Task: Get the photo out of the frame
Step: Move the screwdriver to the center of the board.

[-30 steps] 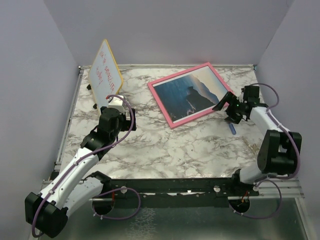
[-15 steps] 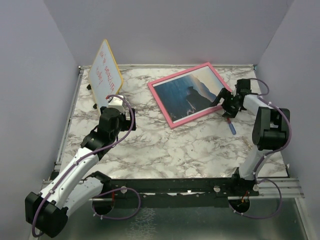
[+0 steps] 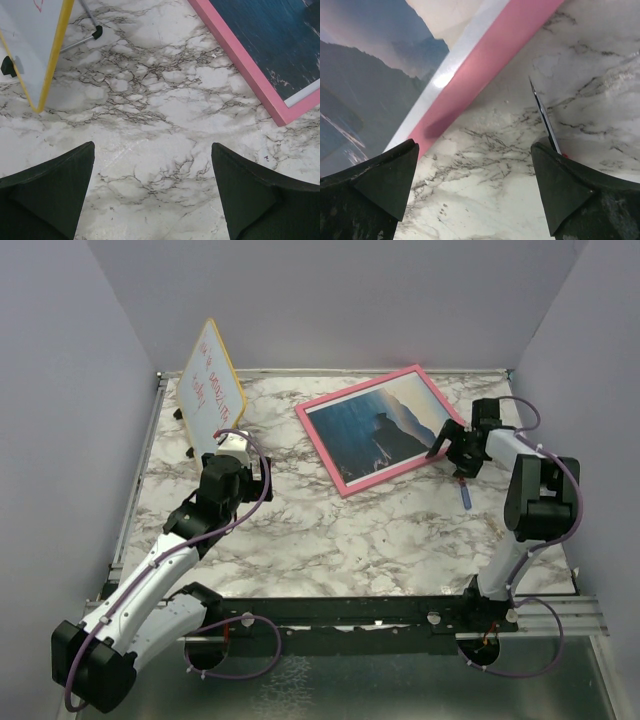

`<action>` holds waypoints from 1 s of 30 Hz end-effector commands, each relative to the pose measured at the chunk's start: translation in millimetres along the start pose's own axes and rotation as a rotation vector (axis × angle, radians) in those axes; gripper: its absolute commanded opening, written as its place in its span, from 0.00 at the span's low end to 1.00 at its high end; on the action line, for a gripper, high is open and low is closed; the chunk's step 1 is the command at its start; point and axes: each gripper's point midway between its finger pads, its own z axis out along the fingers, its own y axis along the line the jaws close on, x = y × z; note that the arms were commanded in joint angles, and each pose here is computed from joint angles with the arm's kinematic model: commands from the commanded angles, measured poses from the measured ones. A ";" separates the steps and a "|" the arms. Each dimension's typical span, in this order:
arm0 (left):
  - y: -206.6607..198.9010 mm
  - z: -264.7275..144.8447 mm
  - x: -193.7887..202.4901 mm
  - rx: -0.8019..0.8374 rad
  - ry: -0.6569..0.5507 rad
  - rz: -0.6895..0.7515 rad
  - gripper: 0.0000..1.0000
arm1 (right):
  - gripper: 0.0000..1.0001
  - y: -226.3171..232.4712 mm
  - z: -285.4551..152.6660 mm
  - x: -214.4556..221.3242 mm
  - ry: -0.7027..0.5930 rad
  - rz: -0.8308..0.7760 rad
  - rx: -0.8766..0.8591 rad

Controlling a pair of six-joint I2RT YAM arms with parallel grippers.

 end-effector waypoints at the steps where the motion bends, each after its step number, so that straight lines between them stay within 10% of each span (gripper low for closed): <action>1: 0.1 0.6 2.3 -0.002 0.005 0.005 0.99 | 0.99 -13.9 -15.0 10.7 0.004 -0.033 0.064; 20: -0.2 -1.0 0.3 0.002 -0.005 0.001 0.99 | 1.00 -48.7 -25.6 14.2 -0.030 -0.070 0.202; 30: 0.5 -1.3 -0.4 -0.001 -0.007 0.002 0.99 | 1.00 24.9 -41.0 19.9 -0.024 -0.039 -0.138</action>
